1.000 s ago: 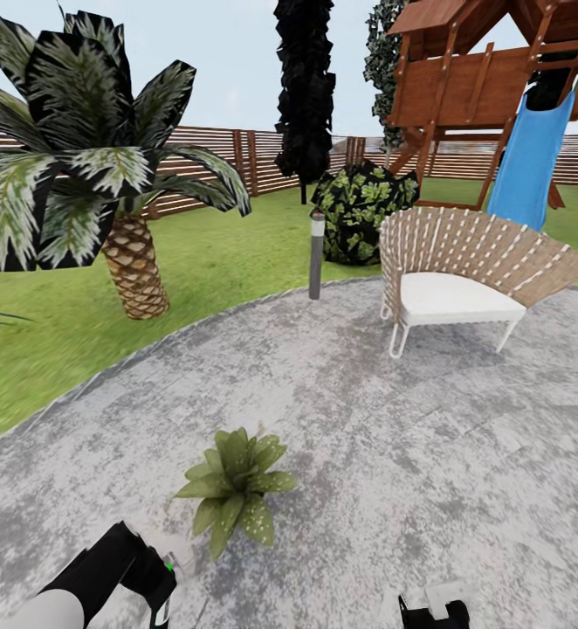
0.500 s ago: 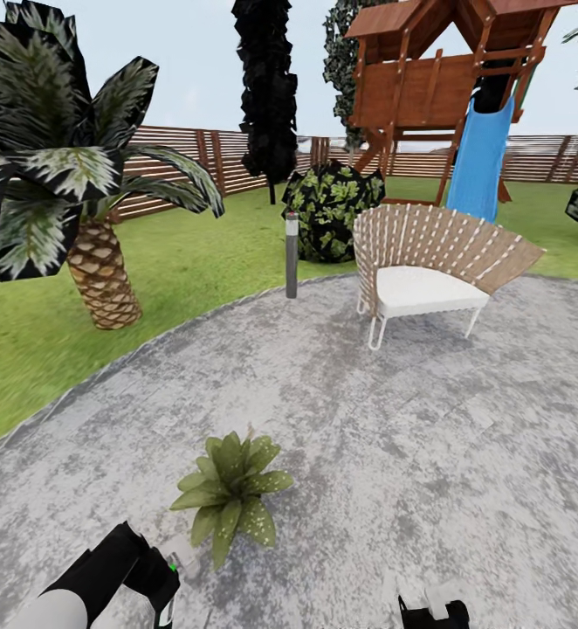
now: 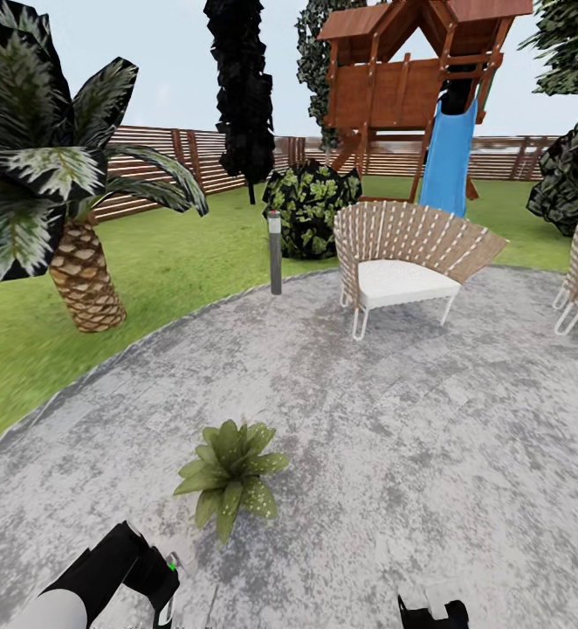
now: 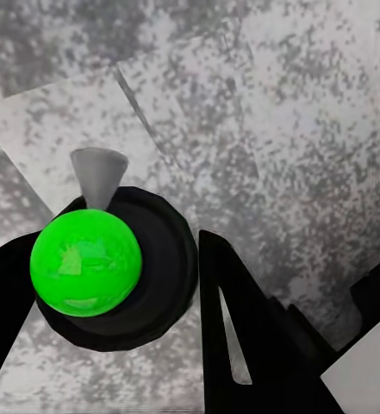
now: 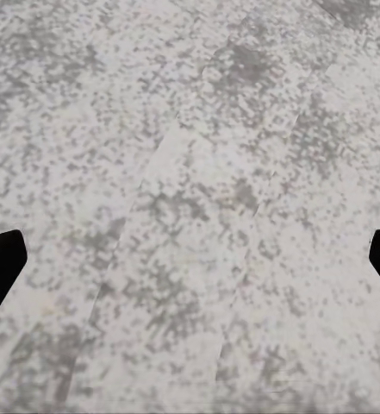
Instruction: Pick up the pesticide atomizer in the garden and spray insectifuge to fully cover both potted plants in the garden.
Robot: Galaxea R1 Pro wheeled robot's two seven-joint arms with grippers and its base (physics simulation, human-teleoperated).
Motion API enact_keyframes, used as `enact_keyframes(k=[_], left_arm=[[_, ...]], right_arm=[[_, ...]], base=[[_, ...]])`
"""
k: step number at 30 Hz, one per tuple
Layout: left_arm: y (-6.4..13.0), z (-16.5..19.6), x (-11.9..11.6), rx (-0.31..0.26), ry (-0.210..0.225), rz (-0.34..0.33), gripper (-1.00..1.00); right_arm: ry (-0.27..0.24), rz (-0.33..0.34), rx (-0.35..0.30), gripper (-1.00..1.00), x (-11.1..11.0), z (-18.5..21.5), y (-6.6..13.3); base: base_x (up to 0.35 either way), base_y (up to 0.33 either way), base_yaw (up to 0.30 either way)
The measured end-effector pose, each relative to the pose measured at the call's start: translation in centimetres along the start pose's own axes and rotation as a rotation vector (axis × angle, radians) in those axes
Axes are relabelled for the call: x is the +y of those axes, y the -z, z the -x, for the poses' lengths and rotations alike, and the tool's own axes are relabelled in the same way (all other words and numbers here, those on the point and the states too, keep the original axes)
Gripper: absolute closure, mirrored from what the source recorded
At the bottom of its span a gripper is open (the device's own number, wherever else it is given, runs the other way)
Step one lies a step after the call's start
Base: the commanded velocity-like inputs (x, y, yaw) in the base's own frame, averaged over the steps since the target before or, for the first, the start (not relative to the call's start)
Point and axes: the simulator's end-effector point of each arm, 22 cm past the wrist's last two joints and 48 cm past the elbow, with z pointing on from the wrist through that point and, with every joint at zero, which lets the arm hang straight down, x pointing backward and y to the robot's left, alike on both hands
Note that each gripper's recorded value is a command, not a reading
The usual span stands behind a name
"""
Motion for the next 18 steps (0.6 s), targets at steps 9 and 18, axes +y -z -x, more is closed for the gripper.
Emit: enact_keyframes(k=[9, 18], left_arm=[[0.05, 0.05, 0.00, -0.003, 0.005, 0.001, 1.00], [-0.04, 0.18, -0.21, -0.005, 0.002, -0.003, 1.00]], right_arm=[[0.000, 0.000, -0.001, -1.00, 0.00, 0.03, 0.03], [0.000, 0.000, -0.001, -1.00, -0.01, 0.04, 0.03]], base=[[-0.041, 0.262, -0.289], [0.235, 0.144, -0.288]])
